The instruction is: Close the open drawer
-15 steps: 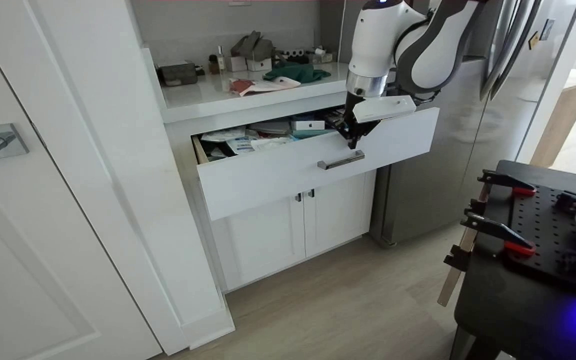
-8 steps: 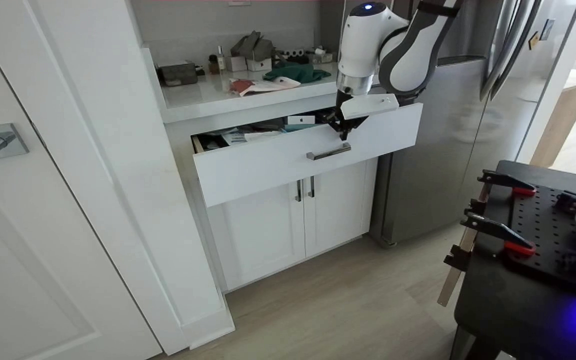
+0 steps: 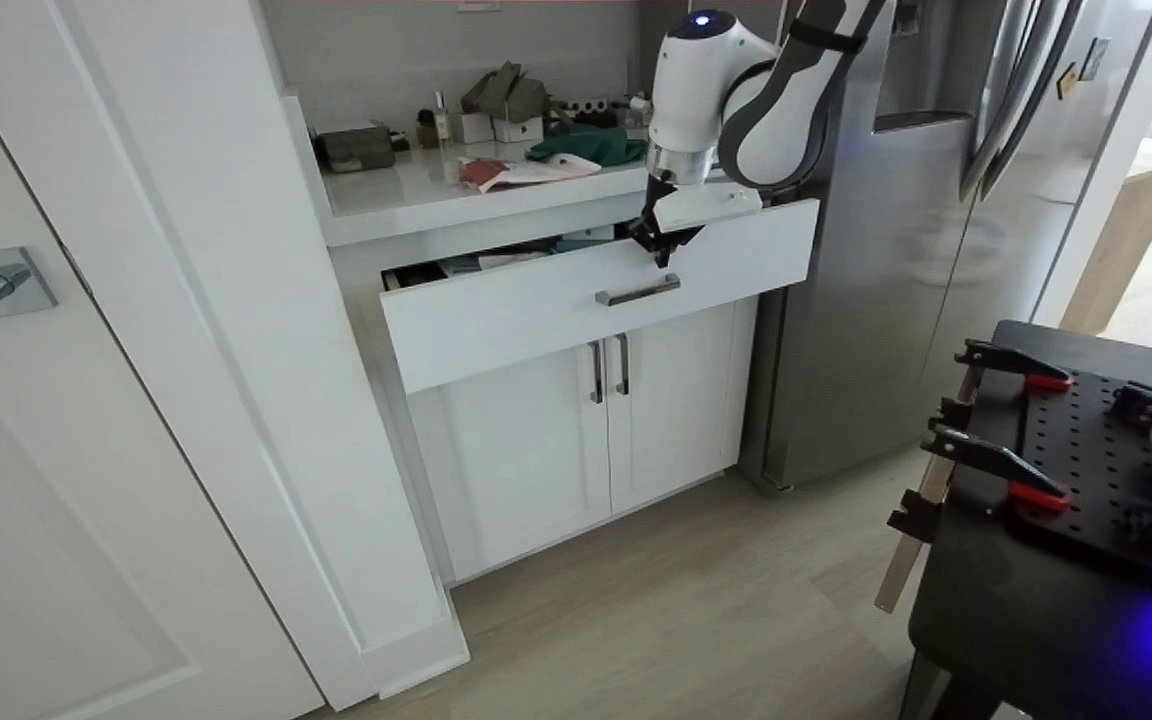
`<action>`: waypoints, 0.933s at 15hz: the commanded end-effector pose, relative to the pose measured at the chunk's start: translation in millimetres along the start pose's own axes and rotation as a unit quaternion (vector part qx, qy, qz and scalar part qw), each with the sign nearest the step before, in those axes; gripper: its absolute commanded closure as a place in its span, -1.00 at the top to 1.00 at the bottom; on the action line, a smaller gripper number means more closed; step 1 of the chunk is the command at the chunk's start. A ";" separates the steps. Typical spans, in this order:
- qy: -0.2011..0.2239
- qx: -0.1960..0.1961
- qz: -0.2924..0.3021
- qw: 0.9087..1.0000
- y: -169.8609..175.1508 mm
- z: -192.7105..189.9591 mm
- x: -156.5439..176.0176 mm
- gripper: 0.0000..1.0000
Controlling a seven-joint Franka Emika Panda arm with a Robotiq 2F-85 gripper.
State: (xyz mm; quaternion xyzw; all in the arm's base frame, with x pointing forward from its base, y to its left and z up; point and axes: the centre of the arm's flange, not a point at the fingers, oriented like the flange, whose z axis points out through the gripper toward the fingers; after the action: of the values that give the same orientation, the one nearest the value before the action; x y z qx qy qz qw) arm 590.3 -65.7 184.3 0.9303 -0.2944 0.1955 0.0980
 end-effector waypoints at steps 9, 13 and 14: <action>-0.014 -0.010 -0.027 0.999 -75.7 19.0 113.8 -0.95; -0.008 -0.023 -0.029 0.999 -83.5 25.4 149.9 -0.97; -0.010 -0.026 -0.031 0.999 -84.0 27.6 155.8 -0.95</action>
State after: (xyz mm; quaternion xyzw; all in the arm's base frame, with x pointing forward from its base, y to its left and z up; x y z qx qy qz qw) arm 713.1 -67.6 206.6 0.9407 -0.2782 0.1532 0.1192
